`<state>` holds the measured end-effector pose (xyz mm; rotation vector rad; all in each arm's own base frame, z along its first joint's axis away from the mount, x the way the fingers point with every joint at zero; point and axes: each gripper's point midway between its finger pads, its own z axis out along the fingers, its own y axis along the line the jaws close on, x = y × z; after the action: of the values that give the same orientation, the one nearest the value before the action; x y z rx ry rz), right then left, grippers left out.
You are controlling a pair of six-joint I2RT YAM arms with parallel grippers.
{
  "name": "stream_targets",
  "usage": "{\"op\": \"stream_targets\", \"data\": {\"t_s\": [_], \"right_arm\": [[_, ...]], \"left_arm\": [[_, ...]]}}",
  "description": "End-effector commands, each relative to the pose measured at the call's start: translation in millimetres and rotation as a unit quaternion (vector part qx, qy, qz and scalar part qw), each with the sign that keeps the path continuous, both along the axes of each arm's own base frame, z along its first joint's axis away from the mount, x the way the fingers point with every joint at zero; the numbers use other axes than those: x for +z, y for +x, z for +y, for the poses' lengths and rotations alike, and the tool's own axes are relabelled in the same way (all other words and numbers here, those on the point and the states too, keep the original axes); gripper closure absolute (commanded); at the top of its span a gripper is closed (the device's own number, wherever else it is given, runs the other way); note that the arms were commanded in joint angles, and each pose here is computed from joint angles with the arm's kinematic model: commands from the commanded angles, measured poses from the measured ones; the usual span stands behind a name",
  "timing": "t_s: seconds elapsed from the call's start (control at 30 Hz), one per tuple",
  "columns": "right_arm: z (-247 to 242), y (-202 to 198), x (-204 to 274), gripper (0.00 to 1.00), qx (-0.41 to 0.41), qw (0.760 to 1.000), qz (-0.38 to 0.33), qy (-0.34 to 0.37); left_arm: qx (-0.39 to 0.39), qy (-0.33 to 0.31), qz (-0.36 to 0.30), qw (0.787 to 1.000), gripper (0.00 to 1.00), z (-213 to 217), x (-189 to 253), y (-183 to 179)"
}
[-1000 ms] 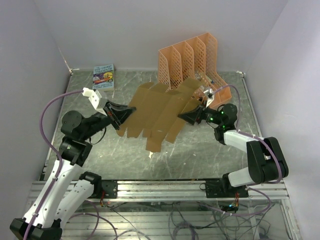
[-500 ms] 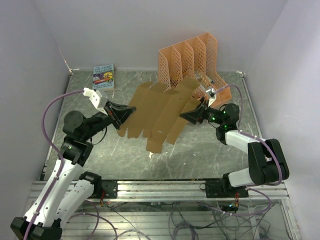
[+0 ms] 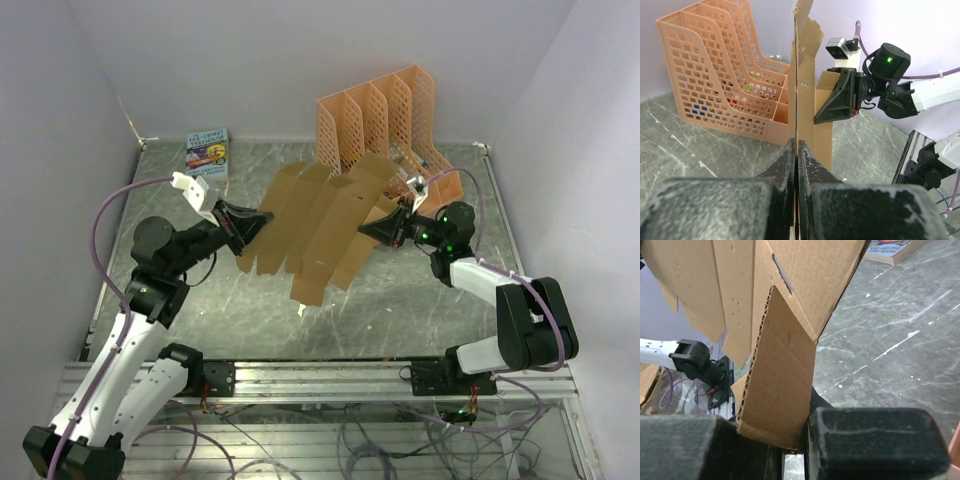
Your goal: Fold the paper box
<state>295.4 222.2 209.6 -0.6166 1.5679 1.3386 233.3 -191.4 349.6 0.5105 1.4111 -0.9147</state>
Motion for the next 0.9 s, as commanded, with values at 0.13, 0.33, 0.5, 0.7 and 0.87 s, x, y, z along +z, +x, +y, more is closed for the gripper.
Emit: {"op": "stream_targets", "data": {"t_s": [0.13, 0.33, 0.5, 0.7, 0.87], "right_arm": [[18, 12, -22, 0.82, -0.004, 0.999, 0.035, -0.04], [50, 12, -74, 0.83, 0.0, 0.987, 0.117, -0.107], [69, 13, -111, 0.88, -0.015, 0.971, 0.191, -0.143], [76, 12, -149, 0.88, -0.033, 0.948, 0.26, -0.18], [77, 8, -160, 0.88, -0.03, 0.943, 0.272, -0.19]], "left_arm": [[0.019, 0.01, 0.025, 0.999, 0.93, 4, -6, 9], [0.042, 0.035, 0.091, 0.994, 0.93, 8, -29, 17], [0.044, 0.042, 0.152, 0.987, 0.93, 6, -61, 18], [0.019, 0.041, 0.234, 0.971, 0.93, -7, -111, 20], [0.033, 0.067, 0.288, 0.955, 0.93, -10, -149, 31]]}}
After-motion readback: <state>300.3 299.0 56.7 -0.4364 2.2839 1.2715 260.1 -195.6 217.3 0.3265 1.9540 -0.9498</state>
